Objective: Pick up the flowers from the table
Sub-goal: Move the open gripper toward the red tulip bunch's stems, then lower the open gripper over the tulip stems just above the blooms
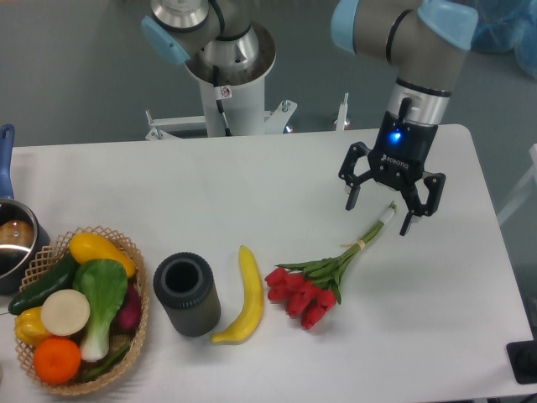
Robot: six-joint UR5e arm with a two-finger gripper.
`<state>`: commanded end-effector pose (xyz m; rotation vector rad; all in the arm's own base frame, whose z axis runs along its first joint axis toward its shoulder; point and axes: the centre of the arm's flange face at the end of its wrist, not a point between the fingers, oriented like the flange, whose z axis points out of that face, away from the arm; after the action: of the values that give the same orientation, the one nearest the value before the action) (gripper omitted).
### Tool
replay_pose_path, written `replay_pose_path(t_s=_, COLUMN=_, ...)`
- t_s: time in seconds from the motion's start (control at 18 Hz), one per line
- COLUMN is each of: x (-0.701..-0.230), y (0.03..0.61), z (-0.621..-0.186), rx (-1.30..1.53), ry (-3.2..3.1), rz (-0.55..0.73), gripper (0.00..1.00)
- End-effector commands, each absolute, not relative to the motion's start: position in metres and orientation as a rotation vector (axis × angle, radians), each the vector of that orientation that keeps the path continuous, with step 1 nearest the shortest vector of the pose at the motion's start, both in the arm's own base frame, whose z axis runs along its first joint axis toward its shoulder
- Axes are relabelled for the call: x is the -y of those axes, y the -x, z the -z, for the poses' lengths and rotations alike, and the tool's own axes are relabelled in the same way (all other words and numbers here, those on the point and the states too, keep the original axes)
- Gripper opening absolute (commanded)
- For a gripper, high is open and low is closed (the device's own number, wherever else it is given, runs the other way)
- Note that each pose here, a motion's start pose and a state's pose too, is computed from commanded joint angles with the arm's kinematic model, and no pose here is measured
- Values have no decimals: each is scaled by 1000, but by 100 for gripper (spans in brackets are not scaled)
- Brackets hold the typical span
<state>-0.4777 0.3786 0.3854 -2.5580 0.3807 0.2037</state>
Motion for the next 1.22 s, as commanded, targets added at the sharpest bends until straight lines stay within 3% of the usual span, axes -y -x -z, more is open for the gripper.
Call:
replay_pose_path(t_s=0.83, x=-405, y=474, z=-296, rx=-329, ry=2650, rz=102, gripper=100)
replay_pose_path(t_s=1.22, x=-400, y=491, z=-263, rx=-337, ry=2645, rz=135, gripper=100)
